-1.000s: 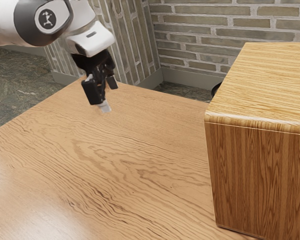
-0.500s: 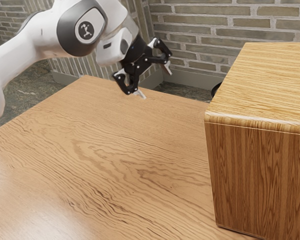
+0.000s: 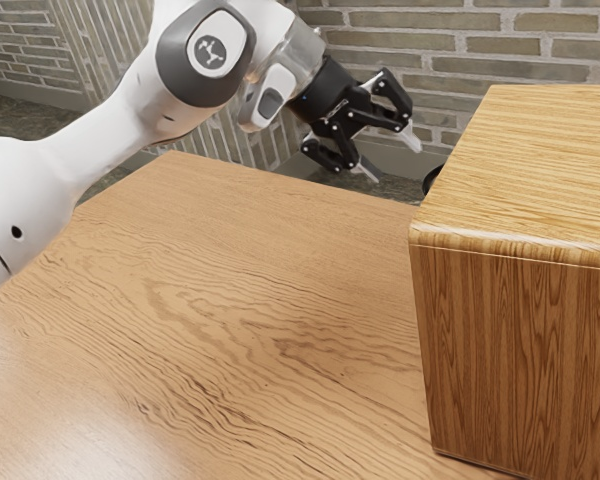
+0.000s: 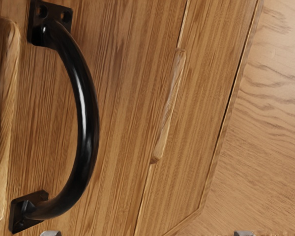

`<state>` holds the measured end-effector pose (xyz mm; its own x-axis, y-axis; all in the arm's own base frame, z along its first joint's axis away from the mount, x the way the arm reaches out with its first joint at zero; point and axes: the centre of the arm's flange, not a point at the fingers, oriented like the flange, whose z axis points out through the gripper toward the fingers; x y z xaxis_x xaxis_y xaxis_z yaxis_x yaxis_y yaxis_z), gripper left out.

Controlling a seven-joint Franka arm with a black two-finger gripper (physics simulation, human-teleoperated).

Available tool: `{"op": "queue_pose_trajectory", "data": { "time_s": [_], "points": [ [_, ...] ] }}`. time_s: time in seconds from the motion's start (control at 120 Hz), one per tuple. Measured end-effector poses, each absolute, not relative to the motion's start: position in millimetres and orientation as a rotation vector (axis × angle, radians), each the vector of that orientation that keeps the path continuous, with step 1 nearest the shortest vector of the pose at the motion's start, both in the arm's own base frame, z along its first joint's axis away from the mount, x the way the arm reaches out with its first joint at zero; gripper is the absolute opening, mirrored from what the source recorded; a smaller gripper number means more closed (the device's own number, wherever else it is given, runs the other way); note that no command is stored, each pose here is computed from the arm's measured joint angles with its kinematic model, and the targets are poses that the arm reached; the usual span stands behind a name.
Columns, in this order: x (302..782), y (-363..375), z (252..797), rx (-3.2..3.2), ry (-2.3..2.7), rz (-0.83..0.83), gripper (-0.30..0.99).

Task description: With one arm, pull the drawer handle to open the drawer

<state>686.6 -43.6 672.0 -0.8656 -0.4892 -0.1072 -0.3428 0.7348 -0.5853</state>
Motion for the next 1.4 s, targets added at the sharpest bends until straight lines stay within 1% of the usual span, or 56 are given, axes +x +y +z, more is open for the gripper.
{"op": "queue_pose_trajectory", "data": {
  "time_s": [0.183, 0.325, 0.575, 0.8, 0.942, 1.108, 1.167, 1.4],
  "points": [
    [696.3, -51.8, 665.3, -0.474, 2.693, -0.854, 0.35],
    [696.1, -57.1, 665.6, -0.382, 2.691, -0.913, 0.31],
    [694.0, -61.3, 662.5, -0.283, 2.705, -0.977, 0.26],
    [697.3, -62.1, 646.4, -0.297, 2.739, -1.017, 0.22],
    [699.0, -62.0, 639.3, -0.304, 2.751, -1.027, 0.13],
    [697.5, -39.9, 632.0, -0.359, 2.759, -1.011, 0.04],
    [694.0, -26.7, 630.0, -0.391, 2.763, -0.999, -0.02],
    [670.7, 18.0, 640.0, -0.495, 2.749, -0.952, -0.07]
  ]
}}
